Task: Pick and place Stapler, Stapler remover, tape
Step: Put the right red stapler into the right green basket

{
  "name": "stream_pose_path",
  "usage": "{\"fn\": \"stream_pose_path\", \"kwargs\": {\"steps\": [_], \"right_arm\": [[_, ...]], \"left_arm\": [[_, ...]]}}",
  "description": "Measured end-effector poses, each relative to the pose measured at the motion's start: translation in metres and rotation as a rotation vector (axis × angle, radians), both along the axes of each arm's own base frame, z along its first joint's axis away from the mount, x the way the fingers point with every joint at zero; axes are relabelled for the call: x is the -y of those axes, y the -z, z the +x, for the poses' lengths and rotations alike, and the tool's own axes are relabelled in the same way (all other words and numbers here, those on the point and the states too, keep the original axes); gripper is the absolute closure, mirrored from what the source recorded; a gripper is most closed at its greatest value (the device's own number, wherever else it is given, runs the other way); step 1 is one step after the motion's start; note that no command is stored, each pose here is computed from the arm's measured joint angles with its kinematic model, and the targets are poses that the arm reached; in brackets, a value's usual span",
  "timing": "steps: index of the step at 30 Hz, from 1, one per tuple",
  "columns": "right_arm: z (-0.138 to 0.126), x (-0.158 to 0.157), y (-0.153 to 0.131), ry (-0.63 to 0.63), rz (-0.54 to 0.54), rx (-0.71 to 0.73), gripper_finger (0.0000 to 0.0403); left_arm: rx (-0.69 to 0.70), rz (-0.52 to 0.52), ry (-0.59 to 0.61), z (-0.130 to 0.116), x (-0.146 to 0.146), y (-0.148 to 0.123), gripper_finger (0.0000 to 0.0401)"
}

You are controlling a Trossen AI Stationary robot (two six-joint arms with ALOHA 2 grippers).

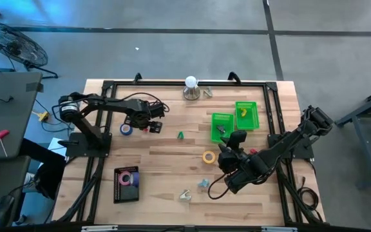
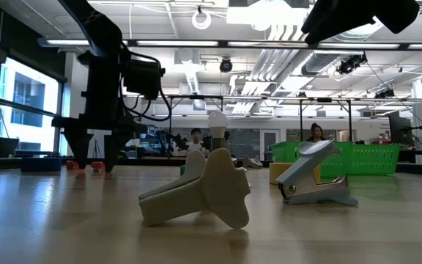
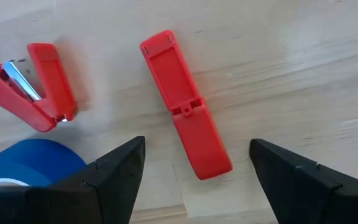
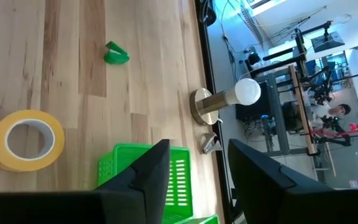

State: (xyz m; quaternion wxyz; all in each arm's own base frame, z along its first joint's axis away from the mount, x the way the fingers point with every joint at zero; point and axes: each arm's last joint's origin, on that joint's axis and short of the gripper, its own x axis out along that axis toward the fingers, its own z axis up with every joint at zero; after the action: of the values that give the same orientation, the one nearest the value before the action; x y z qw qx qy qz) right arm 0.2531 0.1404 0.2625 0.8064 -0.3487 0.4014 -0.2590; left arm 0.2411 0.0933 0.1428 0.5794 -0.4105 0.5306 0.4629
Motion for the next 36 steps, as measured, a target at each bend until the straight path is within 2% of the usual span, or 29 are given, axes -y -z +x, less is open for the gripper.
{"fn": "stream_pose_path", "kwargs": {"steps": [4, 7, 10, 14, 21, 27, 33, 36], "right_arm": [[0.0, 0.0, 0.0, 0.007, 0.008, 0.01, 0.0249], [0.0, 0.0, 0.0, 0.006, 0.014, 0.007, 0.0249], [0.0, 0.0, 0.0, 0.006, 0.023, 0.004, 0.0249], [0.0, -0.001, 0.001, 0.006, 0.038, -0.001, 0.0249], [-0.001, -0.001, 0.002, 0.007, 0.077, -0.017, 0.0249], [-0.001, -0.001, 0.002, 0.005, 0.084, -0.024, 0.0257], [0.002, -0.004, 0.002, -0.031, 0.104, -0.048, 0.0265], [0.005, -0.006, 0.002, -0.074, 0.118, -0.071, 0.0266]], "left_arm": [[0.005, 0.006, 0.0, 0.001, 0.0, 0.0, 0.0121], [0.022, 0.009, 0.0, 0.002, -0.001, 0.0, 0.016], [0.032, 0.008, 0.022, 0.004, -0.001, 0.0, 0.0225], [0.033, 0.012, 0.061, 0.004, -0.001, 0.0, 0.0338], [0.048, 0.022, 0.115, 0.008, 0.003, 0.001, 0.0335], [0.076, 0.072, 0.202, 0.019, 0.016, -0.009, 0.0335], [0.167, 0.126, 0.325, 0.031, 0.03, -0.035, 0.0335], [0.257, 0.144, 0.406, 0.036, 0.038, -0.055, 0.0335]]}}
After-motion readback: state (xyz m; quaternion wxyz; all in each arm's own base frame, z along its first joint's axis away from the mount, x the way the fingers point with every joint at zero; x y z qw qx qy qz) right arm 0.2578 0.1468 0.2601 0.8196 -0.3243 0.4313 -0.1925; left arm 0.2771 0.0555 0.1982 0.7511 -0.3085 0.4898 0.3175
